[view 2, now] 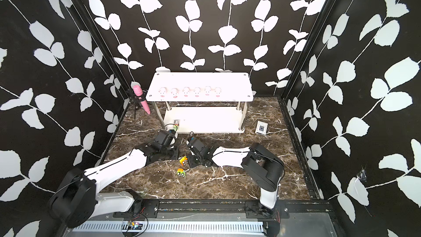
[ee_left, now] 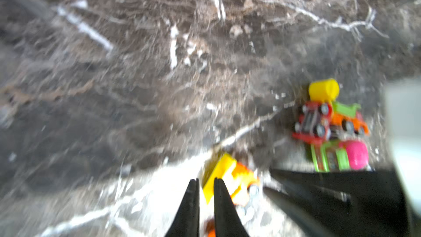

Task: Organize plastic toys on shelves
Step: Adjust the plastic toy at the center of the board.

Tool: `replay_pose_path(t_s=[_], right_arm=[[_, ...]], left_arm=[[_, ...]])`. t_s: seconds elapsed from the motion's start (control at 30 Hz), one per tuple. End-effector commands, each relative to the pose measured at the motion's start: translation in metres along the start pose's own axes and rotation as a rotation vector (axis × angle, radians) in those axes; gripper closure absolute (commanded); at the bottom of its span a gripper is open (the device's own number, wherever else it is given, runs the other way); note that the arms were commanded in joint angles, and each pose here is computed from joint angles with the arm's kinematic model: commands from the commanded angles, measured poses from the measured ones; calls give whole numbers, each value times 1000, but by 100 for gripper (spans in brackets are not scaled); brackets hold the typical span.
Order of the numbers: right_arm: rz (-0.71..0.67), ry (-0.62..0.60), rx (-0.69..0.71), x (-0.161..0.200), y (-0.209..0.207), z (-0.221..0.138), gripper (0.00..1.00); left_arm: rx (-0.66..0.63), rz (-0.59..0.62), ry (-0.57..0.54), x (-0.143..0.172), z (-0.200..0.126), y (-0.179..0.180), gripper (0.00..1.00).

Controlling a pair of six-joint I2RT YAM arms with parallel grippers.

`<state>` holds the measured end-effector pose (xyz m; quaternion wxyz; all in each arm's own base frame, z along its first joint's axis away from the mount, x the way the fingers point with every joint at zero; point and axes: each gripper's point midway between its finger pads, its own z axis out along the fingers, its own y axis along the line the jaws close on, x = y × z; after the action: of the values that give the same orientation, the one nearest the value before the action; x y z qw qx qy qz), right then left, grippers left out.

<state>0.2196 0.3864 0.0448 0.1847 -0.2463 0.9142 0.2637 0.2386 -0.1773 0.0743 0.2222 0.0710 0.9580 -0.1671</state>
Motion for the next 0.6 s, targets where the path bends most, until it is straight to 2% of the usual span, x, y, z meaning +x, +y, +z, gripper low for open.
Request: replay_pose_path(t_s=[0.0, 0.2, 0.4, 0.5, 0.57], right_arm=[[-10, -12, 12, -14, 0, -3, 84], [-25, -7, -1, -24, 7, 0, 84], [-30, 11, -27, -21, 11, -2, 82], [-34, 27, -9, -16, 8, -5, 83], [-34, 34, -7, -13, 7, -7, 84]], left_arm=[[25, -33, 72, 29, -5, 4, 87], [64, -73, 141, 52, 11, 4, 93], [59, -82, 157, 57, 26, 6, 94], [26, -77, 170, 57, 34, 12, 94], [-54, -81, 174, 59, 36, 25, 94]])
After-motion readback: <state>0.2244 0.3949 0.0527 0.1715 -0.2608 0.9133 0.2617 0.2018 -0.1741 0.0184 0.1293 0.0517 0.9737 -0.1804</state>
